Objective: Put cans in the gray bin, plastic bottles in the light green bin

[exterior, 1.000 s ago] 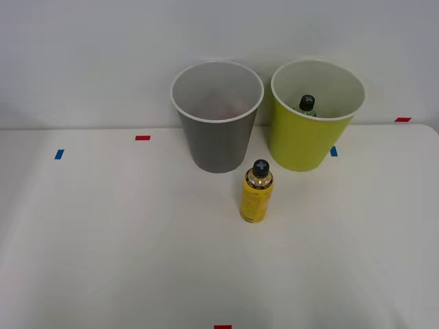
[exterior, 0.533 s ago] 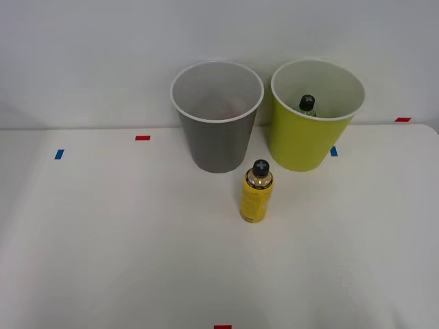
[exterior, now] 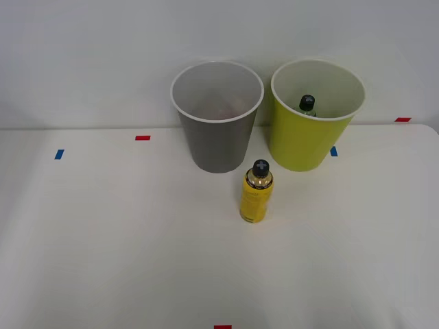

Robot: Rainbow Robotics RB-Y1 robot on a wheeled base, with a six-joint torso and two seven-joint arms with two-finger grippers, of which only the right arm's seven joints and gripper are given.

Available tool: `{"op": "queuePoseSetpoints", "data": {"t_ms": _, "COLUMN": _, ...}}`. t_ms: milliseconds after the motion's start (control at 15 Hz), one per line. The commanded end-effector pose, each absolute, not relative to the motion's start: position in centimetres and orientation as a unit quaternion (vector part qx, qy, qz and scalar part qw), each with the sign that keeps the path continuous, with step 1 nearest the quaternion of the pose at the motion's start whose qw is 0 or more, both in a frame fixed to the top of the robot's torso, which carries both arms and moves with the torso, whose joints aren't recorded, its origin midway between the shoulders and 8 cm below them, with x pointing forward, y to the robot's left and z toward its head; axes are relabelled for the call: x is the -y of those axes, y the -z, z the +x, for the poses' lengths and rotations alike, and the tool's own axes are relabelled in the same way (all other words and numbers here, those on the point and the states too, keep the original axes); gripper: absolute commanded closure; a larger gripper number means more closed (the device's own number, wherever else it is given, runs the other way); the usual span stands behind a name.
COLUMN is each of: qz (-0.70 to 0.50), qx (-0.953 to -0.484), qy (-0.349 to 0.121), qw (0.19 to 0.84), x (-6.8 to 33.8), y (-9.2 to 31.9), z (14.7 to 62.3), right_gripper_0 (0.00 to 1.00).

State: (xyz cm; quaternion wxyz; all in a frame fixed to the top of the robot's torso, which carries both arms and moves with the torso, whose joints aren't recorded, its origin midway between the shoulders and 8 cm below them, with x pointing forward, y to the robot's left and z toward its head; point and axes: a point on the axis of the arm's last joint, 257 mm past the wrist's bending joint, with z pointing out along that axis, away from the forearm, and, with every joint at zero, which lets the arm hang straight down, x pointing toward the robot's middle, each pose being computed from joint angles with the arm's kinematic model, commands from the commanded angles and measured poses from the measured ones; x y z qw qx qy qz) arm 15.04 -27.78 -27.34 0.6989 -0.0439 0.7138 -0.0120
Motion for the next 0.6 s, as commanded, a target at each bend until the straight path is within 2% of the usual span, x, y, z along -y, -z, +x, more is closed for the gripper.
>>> {"op": "queuePoseSetpoints", "data": {"t_ms": 67, "qz": -0.044, "qx": -0.714, "qy": 0.012, "qw": 0.699, "x": 27.78, "y": 27.34, "z": 15.04, "right_gripper_0": 0.00}}
{"op": "queuePoseSetpoints", "data": {"t_ms": 600, "qz": -0.044, "qx": -0.714, "qy": 0.012, "qw": 0.699, "x": 27.78, "y": 27.34, "z": 15.04, "right_gripper_0": 0.00}}
